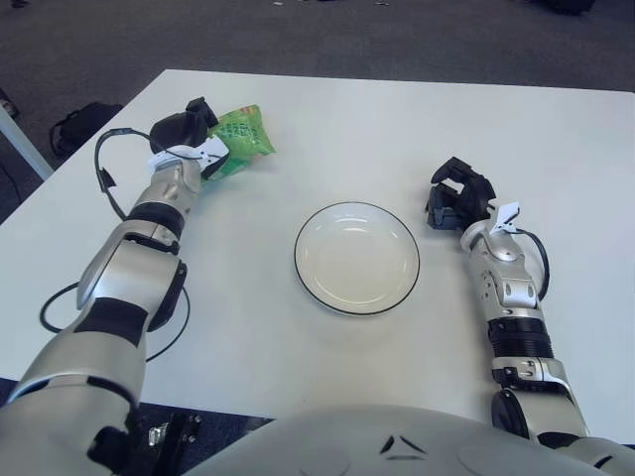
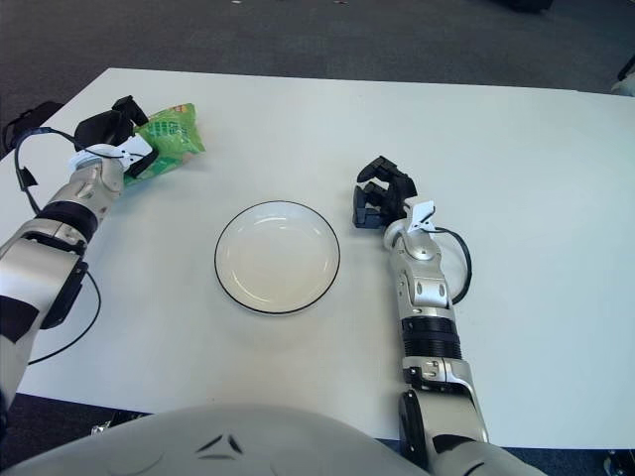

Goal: Put the snack into the plate.

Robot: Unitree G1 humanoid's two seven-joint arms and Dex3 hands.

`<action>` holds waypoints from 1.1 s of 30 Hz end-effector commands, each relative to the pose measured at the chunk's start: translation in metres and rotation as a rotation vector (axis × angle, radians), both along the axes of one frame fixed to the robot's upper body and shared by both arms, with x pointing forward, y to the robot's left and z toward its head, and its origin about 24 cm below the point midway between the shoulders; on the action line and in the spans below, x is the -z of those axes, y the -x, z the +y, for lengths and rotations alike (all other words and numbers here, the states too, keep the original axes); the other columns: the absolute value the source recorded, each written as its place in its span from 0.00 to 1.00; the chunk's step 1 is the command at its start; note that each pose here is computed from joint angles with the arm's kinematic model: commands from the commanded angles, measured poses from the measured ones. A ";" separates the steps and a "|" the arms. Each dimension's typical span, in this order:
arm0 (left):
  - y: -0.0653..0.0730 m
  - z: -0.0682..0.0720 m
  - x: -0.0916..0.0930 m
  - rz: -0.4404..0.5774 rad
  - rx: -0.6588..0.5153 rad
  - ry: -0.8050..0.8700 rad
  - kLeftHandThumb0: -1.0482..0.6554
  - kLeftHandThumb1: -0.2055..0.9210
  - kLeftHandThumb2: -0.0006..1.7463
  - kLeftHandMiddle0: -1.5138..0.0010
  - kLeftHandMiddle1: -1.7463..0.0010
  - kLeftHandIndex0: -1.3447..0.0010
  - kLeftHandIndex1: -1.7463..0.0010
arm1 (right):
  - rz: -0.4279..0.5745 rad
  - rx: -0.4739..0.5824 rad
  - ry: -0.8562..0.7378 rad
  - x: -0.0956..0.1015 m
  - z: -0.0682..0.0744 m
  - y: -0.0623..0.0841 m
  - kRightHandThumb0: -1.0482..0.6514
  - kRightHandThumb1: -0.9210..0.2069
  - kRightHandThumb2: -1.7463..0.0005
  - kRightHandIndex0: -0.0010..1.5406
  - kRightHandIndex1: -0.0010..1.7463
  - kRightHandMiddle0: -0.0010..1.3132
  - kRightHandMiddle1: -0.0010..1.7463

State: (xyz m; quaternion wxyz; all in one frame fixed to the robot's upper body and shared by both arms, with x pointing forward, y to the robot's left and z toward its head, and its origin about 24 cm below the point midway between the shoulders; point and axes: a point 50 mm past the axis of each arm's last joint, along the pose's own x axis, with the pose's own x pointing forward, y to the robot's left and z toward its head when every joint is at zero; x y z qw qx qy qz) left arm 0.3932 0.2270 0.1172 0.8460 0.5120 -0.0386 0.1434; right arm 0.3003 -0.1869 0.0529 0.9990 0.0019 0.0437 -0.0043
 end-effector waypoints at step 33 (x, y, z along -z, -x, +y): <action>0.039 -0.044 -0.067 -0.201 0.389 1.023 0.61 0.13 0.98 0.40 0.05 0.51 0.00 | 0.268 -0.022 0.005 0.051 -0.005 0.018 0.61 0.65 0.16 0.49 0.97 0.35 1.00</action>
